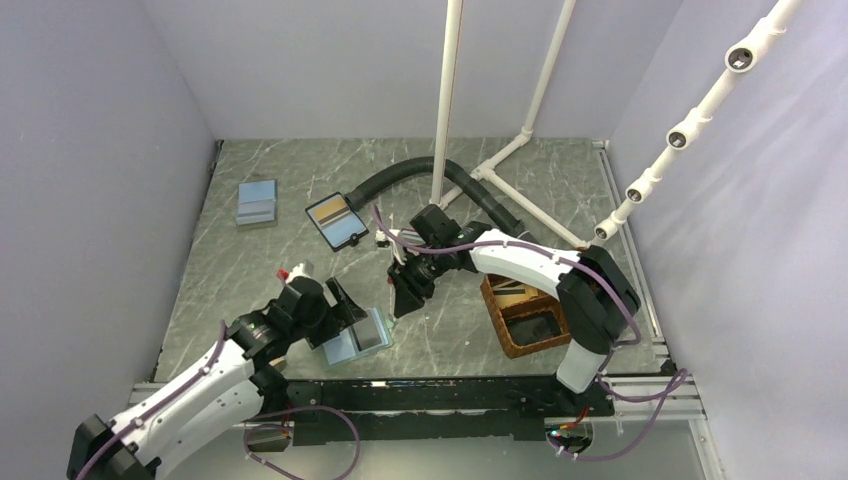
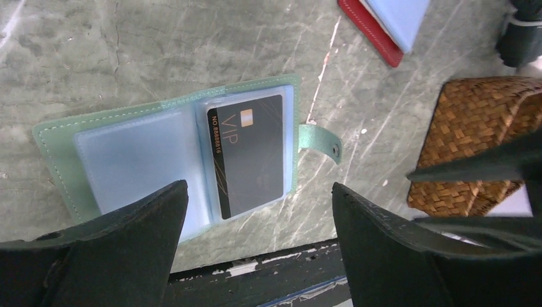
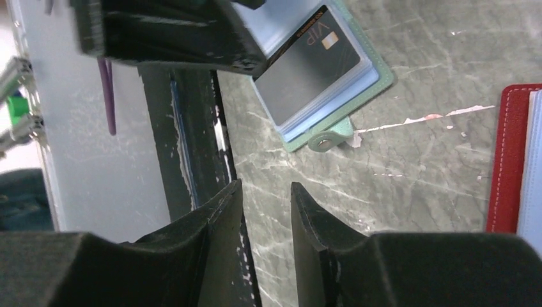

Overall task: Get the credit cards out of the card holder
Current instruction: Remove the credit card from the card holder.

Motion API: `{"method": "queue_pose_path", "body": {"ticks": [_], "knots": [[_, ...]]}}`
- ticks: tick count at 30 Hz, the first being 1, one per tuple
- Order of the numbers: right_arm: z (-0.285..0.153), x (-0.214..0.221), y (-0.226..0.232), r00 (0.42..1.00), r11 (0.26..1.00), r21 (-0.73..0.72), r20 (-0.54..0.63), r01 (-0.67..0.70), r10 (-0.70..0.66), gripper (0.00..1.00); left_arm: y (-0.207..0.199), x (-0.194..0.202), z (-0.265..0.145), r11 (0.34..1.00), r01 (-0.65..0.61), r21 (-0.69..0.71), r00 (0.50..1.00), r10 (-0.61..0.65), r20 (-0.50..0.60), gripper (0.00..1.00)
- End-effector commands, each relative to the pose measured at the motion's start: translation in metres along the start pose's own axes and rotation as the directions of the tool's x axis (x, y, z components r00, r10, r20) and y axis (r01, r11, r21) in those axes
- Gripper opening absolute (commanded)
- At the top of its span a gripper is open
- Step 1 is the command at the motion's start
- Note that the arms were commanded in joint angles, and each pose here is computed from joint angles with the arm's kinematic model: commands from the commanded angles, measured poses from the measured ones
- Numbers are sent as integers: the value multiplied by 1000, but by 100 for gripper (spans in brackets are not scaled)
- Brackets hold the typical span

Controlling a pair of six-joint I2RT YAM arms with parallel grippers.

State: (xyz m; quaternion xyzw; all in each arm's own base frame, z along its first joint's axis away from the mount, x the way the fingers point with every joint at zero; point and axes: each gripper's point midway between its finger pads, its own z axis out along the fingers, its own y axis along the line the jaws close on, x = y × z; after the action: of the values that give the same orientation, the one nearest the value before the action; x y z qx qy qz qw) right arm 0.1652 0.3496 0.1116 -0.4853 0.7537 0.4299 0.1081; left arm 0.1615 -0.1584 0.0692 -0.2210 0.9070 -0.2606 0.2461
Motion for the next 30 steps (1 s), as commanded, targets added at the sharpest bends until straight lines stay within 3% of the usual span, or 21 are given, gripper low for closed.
{"method": "queue_pose_path", "body": {"ticks": [1,4,8,16,30], "knots": [[13,-17,-10,991,992,20,44,-127,126,35,-1,-3,-7,996,68,54,997,-70,39,88],[19,-22,-12,983,984,3,48,-176,175,30,-1,-3,-9,990,110,93,992,-115,53,85],[26,-24,-16,974,975,-8,42,-223,223,26,-2,-2,-10,983,126,136,989,-135,58,73],[39,-30,-13,967,965,-67,14,-254,255,18,4,9,-2,984,139,116,990,-141,11,55],[75,-24,-17,957,955,-86,-75,-285,279,5,13,13,9,990,130,58,992,-130,-3,47]]}}
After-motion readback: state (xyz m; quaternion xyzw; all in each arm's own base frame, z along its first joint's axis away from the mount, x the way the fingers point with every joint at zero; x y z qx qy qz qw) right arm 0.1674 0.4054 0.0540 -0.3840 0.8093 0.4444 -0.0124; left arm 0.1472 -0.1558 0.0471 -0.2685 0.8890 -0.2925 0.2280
